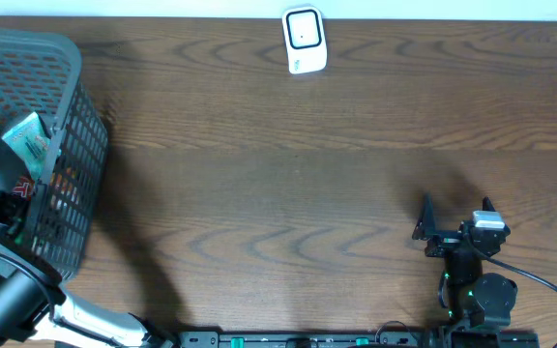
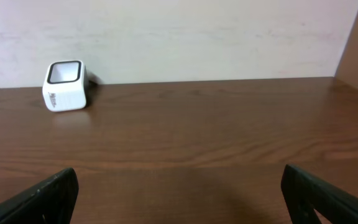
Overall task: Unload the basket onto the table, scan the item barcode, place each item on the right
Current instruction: 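Grasp the green-lidded jar in the basket with the left gripper, then lift the jar out and carry it toward the white scanner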
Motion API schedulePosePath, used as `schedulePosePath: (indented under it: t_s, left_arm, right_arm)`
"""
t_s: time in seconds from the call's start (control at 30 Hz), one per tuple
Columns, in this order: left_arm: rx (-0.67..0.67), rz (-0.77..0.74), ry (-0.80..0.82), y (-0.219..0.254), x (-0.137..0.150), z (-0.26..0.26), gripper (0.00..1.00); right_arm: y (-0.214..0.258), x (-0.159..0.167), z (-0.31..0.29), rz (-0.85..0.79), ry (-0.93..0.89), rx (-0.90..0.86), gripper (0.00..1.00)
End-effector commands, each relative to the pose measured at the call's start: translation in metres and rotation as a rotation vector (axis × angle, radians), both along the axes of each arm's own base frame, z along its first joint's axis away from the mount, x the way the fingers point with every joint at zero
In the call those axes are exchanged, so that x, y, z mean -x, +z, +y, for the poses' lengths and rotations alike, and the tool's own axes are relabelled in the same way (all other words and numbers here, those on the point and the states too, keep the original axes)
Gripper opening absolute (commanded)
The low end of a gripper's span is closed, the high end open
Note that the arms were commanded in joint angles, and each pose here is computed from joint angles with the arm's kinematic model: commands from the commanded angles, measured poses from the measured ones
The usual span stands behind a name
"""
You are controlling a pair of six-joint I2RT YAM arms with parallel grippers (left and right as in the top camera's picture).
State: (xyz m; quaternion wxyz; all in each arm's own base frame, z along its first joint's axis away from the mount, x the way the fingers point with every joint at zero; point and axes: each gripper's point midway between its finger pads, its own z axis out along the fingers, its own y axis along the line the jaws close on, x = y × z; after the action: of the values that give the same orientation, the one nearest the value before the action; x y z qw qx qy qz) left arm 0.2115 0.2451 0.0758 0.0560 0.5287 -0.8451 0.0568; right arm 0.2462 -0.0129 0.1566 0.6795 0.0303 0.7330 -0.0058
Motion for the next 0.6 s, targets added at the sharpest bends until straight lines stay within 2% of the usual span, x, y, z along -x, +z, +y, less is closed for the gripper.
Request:
schedulePosePath:
  t_s: [0.0,0.27,0.43,0.57]
  left_arm:
    - [-0.133,-0.159,0.022,0.072,-0.021,0.015,0.66]
    - [-0.204,-0.702,-0.015,0.206,-0.078,-0.013,0.66]
    - [-0.243,-0.997,-0.084,0.284,-0.096,-0.051,0.66]
    - [-0.211,-1.209,-0.201,0.336,-0.11,-0.094,0.66]
  right_arm:
    - [-0.001,0.0,0.002,0.002,0.008,0.015,0.99]
    - [-0.001,0.0,0.002,0.002,0.008,0.015,0.99]
    - [-0.001,0.0,0.002,0.002,0.008,0.015,0.99]
    - [-0.001,0.0,0.002,0.002,0.008,0.015,0.99]
